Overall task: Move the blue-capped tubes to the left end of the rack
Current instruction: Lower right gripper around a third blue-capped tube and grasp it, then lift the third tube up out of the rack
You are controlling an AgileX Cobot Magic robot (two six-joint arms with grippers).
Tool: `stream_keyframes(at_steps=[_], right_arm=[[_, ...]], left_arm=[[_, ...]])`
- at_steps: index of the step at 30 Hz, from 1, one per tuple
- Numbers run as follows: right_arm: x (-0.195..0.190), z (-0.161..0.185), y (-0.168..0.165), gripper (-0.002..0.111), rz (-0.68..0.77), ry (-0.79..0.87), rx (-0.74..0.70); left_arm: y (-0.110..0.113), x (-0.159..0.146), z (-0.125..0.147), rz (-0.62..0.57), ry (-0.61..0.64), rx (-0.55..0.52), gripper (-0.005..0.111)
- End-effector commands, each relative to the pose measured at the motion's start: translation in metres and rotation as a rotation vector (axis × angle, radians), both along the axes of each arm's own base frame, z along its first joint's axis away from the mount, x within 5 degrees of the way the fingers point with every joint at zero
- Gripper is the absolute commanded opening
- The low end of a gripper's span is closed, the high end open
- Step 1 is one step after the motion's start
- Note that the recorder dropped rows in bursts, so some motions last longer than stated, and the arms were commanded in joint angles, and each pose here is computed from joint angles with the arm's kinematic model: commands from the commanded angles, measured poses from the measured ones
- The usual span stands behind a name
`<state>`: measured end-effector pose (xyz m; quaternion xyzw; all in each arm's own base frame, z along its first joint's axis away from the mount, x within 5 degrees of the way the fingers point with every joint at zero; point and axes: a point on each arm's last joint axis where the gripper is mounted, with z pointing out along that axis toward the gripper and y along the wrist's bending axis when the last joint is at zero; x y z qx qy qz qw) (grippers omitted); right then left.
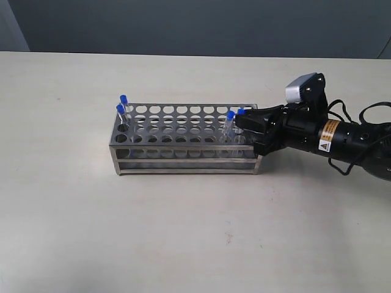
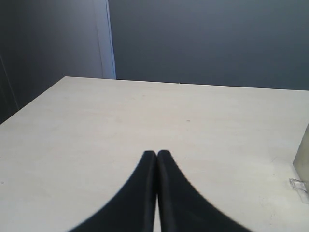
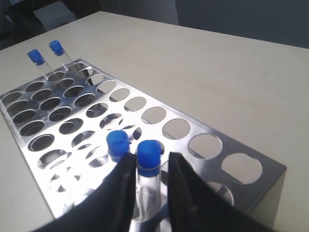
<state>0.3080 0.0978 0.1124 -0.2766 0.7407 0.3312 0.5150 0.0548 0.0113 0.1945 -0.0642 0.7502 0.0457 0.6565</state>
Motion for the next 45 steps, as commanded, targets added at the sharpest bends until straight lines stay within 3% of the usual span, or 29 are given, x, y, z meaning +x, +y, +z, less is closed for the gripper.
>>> stream_keyframes(at_steps=[1, 20, 25, 31, 42, 45], right_arm=[[0.002, 0.000, -0.002, 0.022, -0.011, -0.005, -0.010], [0.006, 0.003, 0.007, 0.021, -0.021, -0.039, -0.020], [0.008, 0.003, 0.011, -0.001, -0.022, -0.028, -0.027], [0.008, 0.004, 0.011, -0.001, -0.018, -0.027, -0.036], [0.004, 0.064, 0.002, -0.001, -0.085, -0.145, -0.147], [-0.003, 0.088, 0.003, -0.001, -0.071, -0.195, -0.120]], left_arm=[[-0.001, 0.000, -0.001, -0.008, -0.004, -0.006, 0.000], [-0.001, 0.000, -0.001, -0.008, -0.004, -0.006, 0.000], [-0.001, 0.000, -0.001, -0.008, -0.004, -0.006, 0.000], [-0.001, 0.000, -0.001, -0.008, -0.004, -0.005, 0.000], [-0.001, 0.000, -0.001, -0.008, -0.004, -0.005, 0.000], [-0.001, 0.000, -0.001, -0.008, -0.004, -0.005, 0.000]])
